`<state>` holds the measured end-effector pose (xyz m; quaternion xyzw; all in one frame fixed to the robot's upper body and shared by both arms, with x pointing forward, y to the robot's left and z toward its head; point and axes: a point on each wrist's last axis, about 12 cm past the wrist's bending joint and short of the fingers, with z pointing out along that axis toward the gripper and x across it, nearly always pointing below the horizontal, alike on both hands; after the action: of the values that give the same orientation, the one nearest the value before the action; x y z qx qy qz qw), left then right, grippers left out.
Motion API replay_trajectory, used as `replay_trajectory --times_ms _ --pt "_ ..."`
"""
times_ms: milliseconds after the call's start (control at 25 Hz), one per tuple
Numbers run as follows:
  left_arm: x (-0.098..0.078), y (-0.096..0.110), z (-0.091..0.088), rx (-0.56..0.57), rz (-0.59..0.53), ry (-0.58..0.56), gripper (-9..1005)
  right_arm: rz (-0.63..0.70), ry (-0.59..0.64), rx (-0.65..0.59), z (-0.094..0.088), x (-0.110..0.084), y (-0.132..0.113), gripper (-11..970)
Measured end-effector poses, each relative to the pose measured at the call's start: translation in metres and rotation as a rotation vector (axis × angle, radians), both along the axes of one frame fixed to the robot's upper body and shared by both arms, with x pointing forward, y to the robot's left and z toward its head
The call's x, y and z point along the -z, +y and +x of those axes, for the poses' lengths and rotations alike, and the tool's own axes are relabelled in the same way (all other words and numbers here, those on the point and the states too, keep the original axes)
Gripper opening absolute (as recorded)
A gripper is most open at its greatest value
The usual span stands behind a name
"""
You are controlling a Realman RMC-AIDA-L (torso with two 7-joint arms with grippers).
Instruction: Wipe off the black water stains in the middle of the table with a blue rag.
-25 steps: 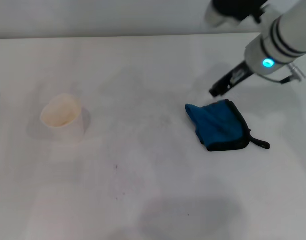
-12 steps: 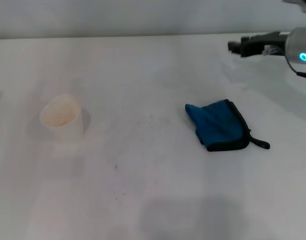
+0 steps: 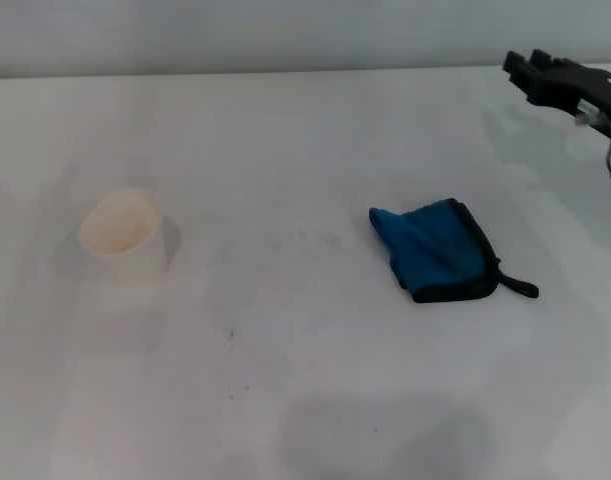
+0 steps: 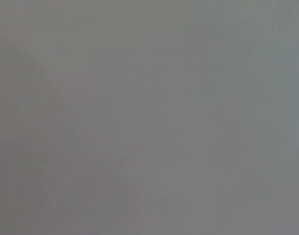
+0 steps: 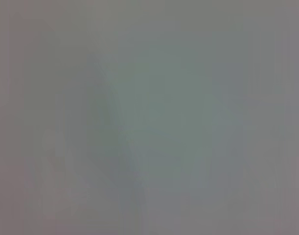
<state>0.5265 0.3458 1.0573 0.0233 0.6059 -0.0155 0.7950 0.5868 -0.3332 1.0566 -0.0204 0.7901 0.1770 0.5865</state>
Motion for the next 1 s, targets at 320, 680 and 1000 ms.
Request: replay_trajectory --times_ms 320,680,1000 --pt "0.0 -0.005 0.013 0.002 0.006 0.037 876 -0.085 -0.289 0.049 -0.041 0.016 -0.002 386" --pt "0.0 -0.011 0.017 0.0 0.037 0.039 875 -0.12 -0.327 0.084 -0.053 0.019 -0.008 384" --pt "-0.004 -0.018 0.028 0.017 0.043 0.043 876 -0.195 -0.344 0.074 -0.056 0.022 -0.008 383"
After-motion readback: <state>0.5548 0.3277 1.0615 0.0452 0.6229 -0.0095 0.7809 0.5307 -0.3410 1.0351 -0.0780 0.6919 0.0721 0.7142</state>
